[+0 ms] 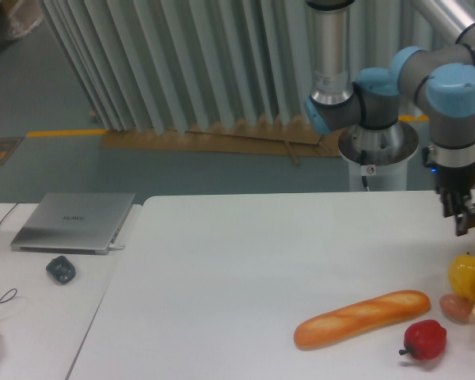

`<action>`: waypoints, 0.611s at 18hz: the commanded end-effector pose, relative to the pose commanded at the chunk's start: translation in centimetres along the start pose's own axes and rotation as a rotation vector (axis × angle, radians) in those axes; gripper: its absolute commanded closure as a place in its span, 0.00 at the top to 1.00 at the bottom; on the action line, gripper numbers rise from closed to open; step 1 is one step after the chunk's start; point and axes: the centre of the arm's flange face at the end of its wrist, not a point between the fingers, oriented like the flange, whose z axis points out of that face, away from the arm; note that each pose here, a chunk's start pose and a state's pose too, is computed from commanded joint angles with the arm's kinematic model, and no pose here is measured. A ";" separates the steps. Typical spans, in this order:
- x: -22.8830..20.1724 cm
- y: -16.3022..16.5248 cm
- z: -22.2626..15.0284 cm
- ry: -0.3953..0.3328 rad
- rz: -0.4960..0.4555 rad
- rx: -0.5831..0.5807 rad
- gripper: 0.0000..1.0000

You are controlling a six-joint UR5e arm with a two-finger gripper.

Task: Place the green pepper in a basket

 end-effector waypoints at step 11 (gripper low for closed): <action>-0.7 10.3 2.7 0.015 0.070 0.003 0.57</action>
